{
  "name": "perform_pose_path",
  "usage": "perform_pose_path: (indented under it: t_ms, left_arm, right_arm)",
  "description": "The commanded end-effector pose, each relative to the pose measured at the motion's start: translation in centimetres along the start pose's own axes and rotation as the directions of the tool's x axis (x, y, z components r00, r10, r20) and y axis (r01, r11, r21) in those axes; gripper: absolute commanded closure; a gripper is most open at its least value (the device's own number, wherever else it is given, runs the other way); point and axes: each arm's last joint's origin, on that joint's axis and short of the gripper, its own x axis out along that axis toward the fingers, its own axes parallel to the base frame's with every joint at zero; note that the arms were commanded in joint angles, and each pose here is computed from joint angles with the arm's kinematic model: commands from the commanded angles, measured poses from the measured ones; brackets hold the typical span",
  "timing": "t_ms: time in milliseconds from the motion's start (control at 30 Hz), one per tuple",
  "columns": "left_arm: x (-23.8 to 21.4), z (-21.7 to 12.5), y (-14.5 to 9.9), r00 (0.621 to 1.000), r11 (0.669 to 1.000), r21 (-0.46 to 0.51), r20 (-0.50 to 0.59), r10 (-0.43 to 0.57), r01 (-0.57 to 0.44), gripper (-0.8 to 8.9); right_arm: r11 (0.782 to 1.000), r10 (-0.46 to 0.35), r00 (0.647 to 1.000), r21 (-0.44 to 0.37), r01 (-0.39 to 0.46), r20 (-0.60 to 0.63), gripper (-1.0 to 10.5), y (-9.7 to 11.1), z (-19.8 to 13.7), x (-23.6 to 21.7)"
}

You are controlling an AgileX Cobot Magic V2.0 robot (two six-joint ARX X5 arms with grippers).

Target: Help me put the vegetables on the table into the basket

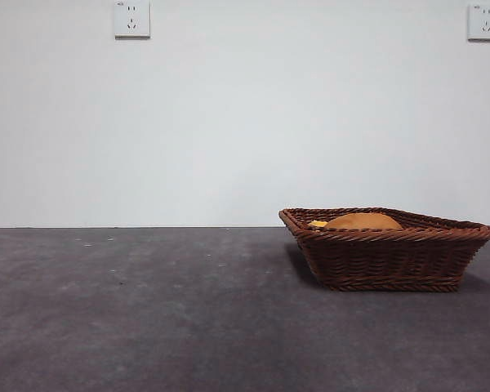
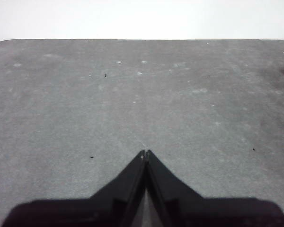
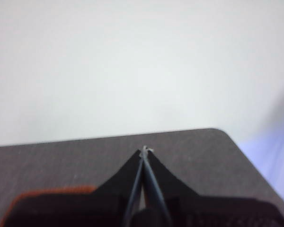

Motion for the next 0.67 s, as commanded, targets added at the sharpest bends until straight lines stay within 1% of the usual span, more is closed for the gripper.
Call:
perform_pose_path:
  t_ms: [33,133,167,233,300,367,433,500,667]
  left_arm:
    - [0.1,-0.3,0.0,1.0,1.0,0.004,-0.005,0.002,-0.002,8.17]
    - [0.1,-0.3,0.0,1.0,1.0,0.004,-0.006,0.002,-0.002,8.17]
    - [0.1,-0.3,0.0,1.0,1.0,0.004,-0.007,0.002,-0.002,8.17]
    - [0.1,-0.3,0.0,1.0,1.0,0.003,-0.01,0.002,-0.002,8.17]
    - [0.1,-0.3,0.0,1.0,1.0,0.003,-0.011,0.002,-0.002,8.17]
    - [0.1,-0.3,0.0,1.0,1.0,0.003,-0.011,0.002,-0.002,8.17]
    - [0.1,-0.3,0.0,1.0,1.0,0.003,-0.011,0.002,-0.001,8.17]
    - [0.1,-0.3,0.0,1.0,1.0,0.003,-0.011,0.002,-0.002,8.17]
    - [0.2,-0.4,0.0,1.0,1.0,0.004,-0.017,0.002,-0.002,8.17]
  right_arm:
    - [1.0,0.002,1.0,-0.004,-0.002,-0.022,9.5,0.0,-4.6,-2.0]
    - [1.0,-0.025,1.0,-0.013,0.025,0.011,9.5,-0.1,-8.9,-3.7]
    - [0.999,-0.038,0.999,-0.008,0.039,0.028,9.5,-0.2,-10.4,-4.1]
    - [0.999,-0.038,0.997,0.009,0.037,0.075,9.5,-0.2,-13.2,-4.5]
    - [1.0,-0.006,0.991,0.022,0.003,0.135,9.5,0.0,-15.6,-4.5]
    - [0.997,0.047,0.98,0.05,-0.058,0.193,9.5,0.1,-17.8,-4.3]
    - [0.994,0.077,0.971,0.055,-0.092,0.226,9.5,0.3,-19.3,-4.1]
    - [0.993,0.09,0.97,0.054,-0.105,0.228,9.5,0.3,-20.3,-3.6]
    - [0.993,0.089,0.98,0.058,-0.101,0.176,9.5,0.4,-22.3,-2.9]
